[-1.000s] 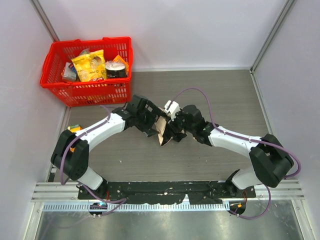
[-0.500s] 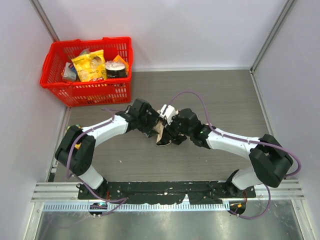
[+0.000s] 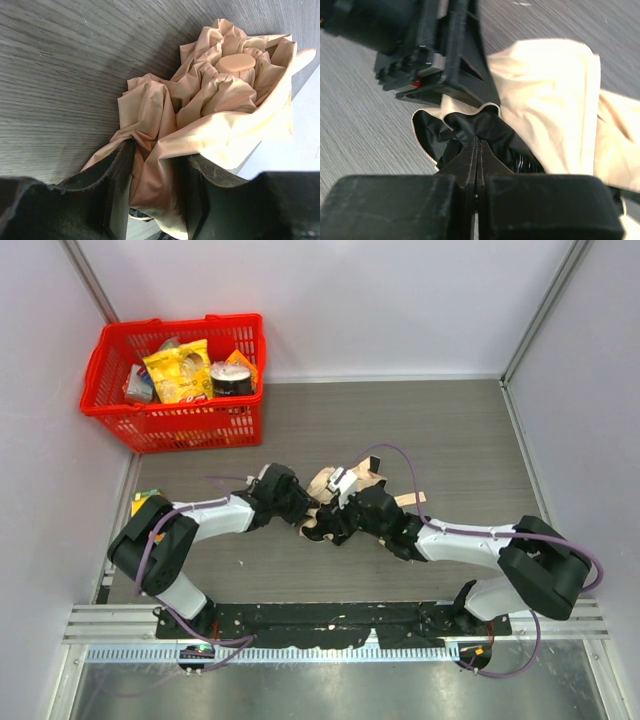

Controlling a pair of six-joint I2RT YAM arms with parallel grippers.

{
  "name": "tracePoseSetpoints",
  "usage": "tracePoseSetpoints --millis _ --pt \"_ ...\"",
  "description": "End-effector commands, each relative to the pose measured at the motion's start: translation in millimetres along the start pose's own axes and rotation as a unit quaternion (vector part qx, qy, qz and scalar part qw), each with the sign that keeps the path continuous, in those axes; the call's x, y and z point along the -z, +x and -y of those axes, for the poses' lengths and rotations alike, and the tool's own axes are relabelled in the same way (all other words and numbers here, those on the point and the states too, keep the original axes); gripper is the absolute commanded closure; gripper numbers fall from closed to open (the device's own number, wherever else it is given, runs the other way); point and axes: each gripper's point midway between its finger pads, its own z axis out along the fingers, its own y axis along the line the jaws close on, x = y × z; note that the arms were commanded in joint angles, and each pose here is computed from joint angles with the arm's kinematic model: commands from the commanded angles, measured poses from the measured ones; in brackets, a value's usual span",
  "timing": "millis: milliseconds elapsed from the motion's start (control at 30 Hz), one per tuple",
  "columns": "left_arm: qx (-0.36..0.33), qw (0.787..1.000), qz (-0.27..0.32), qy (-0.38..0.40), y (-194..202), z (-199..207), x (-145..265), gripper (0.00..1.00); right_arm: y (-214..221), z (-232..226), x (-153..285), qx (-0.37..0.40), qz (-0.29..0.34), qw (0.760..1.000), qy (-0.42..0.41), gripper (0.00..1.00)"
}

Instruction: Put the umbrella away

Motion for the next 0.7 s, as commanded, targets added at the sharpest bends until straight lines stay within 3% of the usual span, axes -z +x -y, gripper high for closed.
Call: tracePoseSetpoints --millis 0,67,233,400,533,667 --pt "-0.028 0.998 0.021 0.056 -5.2 17.4 6.0 0.56 -37.7 18.3 17.1 -0.121 0.037 0.989 0.074 0.91" --pt "-0.033 0.997 0.019 0.062 -3.5 18.8 6.2 0.54 -44.6 21.0 29.8 -0.141 0.026 0.986 0.086 0.70" --pt "-0.045 0.996 0.017 0.074 0.4 19.0 10.1 0.46 -34.1 33.7 38.8 -0.138 -0.057 0.983 0.106 0.43" --pt "-0.052 0.996 0.011 0.077 4.9 12.9 14.4 0.43 -42.1 51.2 20.0 -0.142 -0.085 0.983 0.078 0.36" --pt "-0.058 0.995 0.007 0.081 8.6 4.3 19.1 0.43 -20.2 56.6 -2.8 -0.119 -0.154 0.979 0.060 0.35" --pt "-0.061 0.995 0.005 0.077 12.3 -8.1 21.4 0.51 -17.4 57.0 -20.6 -0.114 -0.168 0.978 0.049 0.34"
